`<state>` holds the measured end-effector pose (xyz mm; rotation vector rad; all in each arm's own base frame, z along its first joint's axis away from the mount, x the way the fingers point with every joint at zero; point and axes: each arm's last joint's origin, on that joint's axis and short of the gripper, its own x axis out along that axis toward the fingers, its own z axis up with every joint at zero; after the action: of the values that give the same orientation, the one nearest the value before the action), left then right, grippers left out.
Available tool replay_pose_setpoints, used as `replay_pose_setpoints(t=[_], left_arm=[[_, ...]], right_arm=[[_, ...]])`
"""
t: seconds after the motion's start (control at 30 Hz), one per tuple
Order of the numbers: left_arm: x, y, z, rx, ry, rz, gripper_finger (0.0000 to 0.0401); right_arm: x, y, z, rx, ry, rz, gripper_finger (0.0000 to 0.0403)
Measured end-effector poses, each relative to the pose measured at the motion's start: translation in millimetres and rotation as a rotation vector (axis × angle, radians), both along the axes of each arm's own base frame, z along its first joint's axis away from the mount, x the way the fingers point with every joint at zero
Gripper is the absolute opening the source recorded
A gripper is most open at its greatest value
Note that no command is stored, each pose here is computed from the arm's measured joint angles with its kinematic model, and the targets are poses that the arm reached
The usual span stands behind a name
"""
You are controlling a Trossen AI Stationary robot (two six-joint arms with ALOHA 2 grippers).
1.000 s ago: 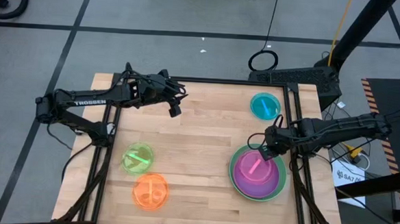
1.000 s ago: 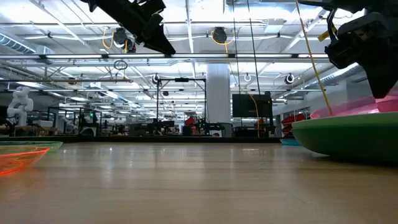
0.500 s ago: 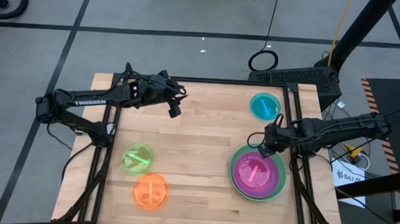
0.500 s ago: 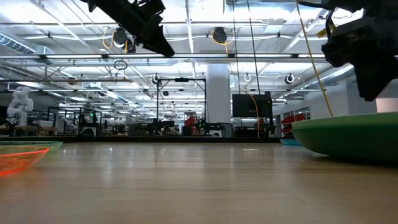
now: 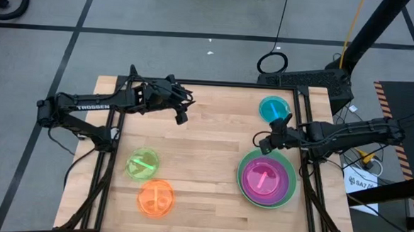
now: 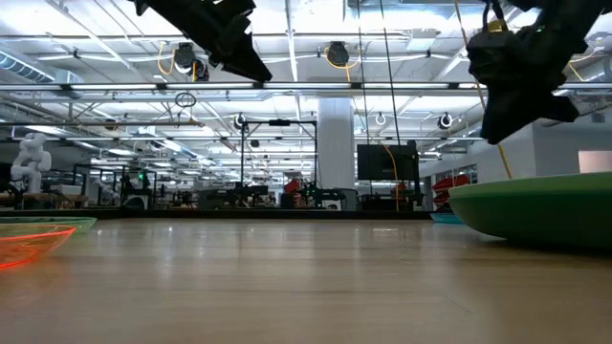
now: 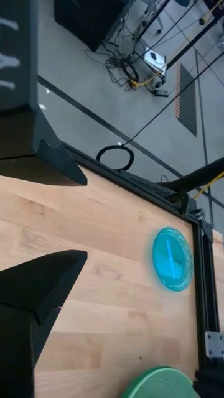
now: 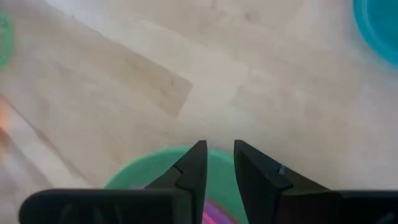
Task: Stack plastic plates
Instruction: Stack the small blue plate on top of the small pink plate
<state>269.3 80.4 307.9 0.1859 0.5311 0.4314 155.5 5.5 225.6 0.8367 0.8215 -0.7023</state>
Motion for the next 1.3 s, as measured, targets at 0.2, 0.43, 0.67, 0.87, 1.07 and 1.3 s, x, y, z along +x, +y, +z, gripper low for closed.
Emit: replay_pose_setpoints(t=[0.2,0.43,0.67,0.87,1.07,1.3], left_arm=[[2,1,4,0.014,-0.048,0.0,0.0186],[3,1,7,0.044,-0.061,-0.011,0.0186],[4,1,9,0.076,-0.074,-0.023,0.0186],[4,2,10,0.101,-0.071,-0.033,0.0186],[4,2,10,0.104,-0.069,-0.035,0.0186],[4,2,10,0.104,-0.069,-0.033,0.0186]], right_arm=[[30,-9,-5,-0.075,-0.075,0.043,0.0073],[65,-28,-16,-0.13,-0.152,0.111,0.0073],[79,-56,-23,-0.139,-0.11,0.12,0.0073],[90,-82,-10,-0.179,-0.031,0.109,0.0073],[95,-112,-2,-0.152,0.118,0.058,0.0073],[93,-144,-9,-0.135,0.352,-0.03,0.0073]])
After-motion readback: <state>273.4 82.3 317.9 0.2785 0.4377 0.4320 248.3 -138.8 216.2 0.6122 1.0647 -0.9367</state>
